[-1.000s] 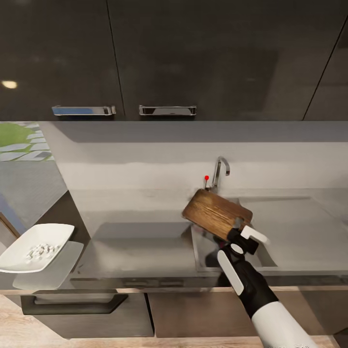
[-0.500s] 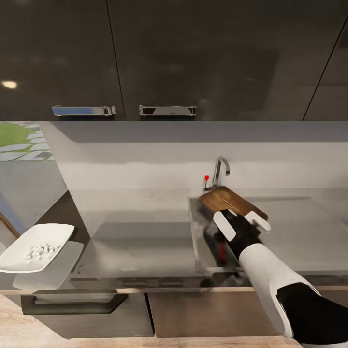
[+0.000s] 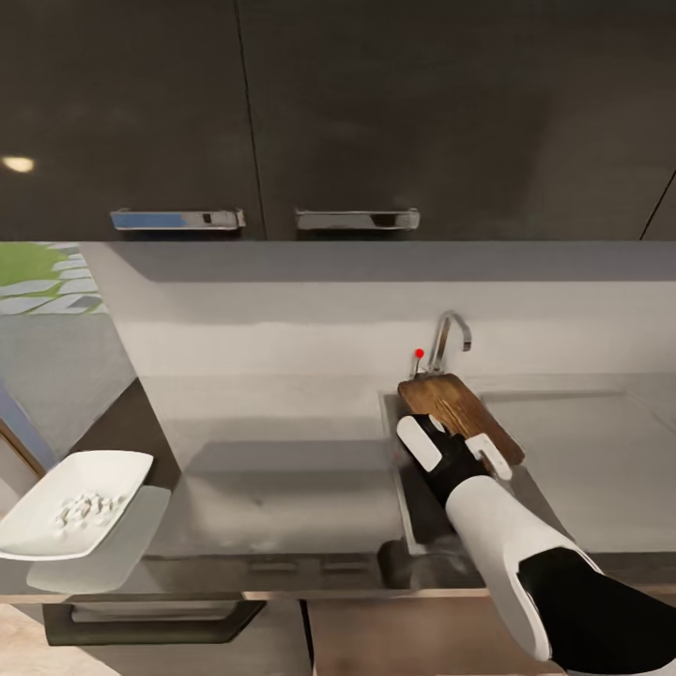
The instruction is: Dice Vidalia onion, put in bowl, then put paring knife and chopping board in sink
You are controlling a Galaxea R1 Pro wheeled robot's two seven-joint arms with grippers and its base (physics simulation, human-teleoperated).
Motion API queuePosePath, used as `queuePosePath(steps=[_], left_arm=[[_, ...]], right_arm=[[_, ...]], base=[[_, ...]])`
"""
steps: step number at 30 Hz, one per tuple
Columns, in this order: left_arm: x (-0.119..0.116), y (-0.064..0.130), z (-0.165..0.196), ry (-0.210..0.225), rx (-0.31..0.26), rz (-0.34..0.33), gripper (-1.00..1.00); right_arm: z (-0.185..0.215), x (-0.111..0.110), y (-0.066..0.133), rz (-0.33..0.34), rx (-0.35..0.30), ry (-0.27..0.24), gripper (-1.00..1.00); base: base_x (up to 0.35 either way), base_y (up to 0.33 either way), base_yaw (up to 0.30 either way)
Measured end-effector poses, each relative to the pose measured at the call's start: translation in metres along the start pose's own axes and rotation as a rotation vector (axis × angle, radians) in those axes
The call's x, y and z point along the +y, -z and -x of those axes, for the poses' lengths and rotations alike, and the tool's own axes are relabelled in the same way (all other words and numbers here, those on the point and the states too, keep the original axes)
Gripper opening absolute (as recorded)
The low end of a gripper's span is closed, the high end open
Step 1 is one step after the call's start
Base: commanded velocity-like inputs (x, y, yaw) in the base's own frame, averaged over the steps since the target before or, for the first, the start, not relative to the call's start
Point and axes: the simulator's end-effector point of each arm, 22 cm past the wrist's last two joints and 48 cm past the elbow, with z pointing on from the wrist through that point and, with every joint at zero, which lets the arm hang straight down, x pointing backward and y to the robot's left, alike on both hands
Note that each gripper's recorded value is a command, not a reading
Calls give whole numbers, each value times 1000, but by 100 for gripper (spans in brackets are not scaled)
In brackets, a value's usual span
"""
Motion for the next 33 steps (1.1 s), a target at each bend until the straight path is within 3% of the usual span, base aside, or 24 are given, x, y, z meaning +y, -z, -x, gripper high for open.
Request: queuePosePath(steps=[4, 14, 33], left_arm=[[-1, 0, 0, 1, 1, -1, 100], [-1, 1, -5, -1, 15, 0, 100], [0, 2, -13, -5, 41, 2, 100]], right_arm=[[-23, -16, -10, -58, 77, -8, -100], [-44, -43, -33, -144, 70, -3, -100], [-62, -43, -51, -127, 76, 34, -100]], base=[[32, 20, 0], [1, 1, 0], [23, -6, 0]])
